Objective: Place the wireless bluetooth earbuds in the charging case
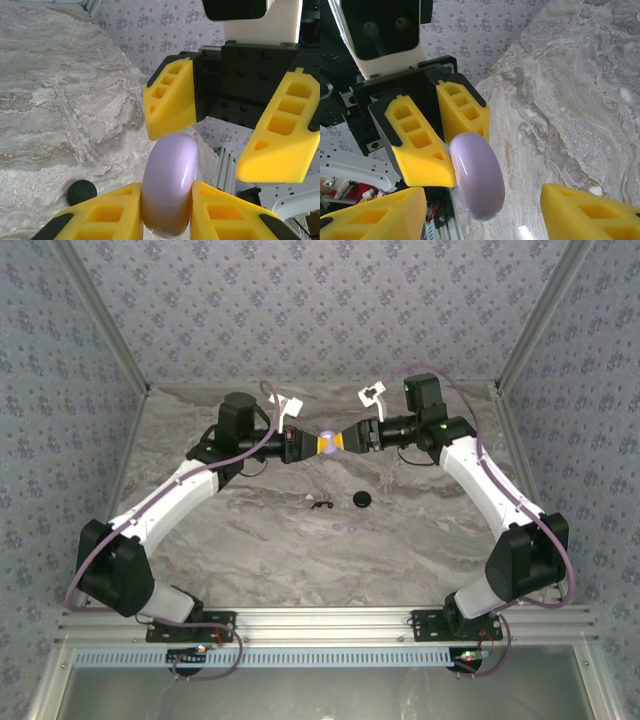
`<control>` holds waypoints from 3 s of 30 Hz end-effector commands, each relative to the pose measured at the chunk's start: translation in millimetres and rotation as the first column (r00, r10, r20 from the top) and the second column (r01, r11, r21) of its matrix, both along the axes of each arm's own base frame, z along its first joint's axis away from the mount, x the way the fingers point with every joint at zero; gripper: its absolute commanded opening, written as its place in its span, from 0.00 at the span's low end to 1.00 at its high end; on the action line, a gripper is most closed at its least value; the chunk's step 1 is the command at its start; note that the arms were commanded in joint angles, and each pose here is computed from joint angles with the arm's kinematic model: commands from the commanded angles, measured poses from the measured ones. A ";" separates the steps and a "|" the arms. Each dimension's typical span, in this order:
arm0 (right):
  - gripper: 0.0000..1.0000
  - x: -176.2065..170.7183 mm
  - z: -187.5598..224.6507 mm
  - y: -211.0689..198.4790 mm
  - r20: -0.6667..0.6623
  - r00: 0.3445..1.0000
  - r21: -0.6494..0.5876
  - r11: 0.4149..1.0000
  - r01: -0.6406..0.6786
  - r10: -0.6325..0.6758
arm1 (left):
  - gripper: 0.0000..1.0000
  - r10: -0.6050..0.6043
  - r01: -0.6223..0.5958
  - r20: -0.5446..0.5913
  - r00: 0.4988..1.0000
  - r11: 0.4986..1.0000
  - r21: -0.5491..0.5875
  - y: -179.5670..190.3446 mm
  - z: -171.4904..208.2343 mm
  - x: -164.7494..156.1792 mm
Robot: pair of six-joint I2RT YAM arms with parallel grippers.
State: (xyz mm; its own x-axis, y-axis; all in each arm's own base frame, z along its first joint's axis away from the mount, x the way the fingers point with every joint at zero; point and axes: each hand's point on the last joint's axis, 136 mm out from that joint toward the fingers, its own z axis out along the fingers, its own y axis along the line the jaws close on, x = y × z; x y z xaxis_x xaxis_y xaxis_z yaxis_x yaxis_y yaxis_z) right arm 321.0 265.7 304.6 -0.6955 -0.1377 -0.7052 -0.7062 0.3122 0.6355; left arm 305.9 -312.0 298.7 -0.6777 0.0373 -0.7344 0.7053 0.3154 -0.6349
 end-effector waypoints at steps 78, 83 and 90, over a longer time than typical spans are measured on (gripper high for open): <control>0.47 -20.2 26.6 0.7 0.070 0.997 0.020 0.999 -0.047 0.045 | 0.13 -0.042 0.052 0.102 0.994 0.994 -0.094 -1.9 31.1 -24.7; 0.46 -26.1 23.3 4.5 0.059 0.995 0.015 0.996 -0.086 0.085 | 0.13 -0.069 0.079 0.102 0.992 0.992 -0.099 -4.1 32.0 -27.3; 0.44 -23.7 17.9 8.2 0.049 0.995 -0.008 0.996 -0.085 0.085 | 0.12 -0.071 0.080 0.105 0.992 0.992 -0.094 -5.9 33.3 -24.9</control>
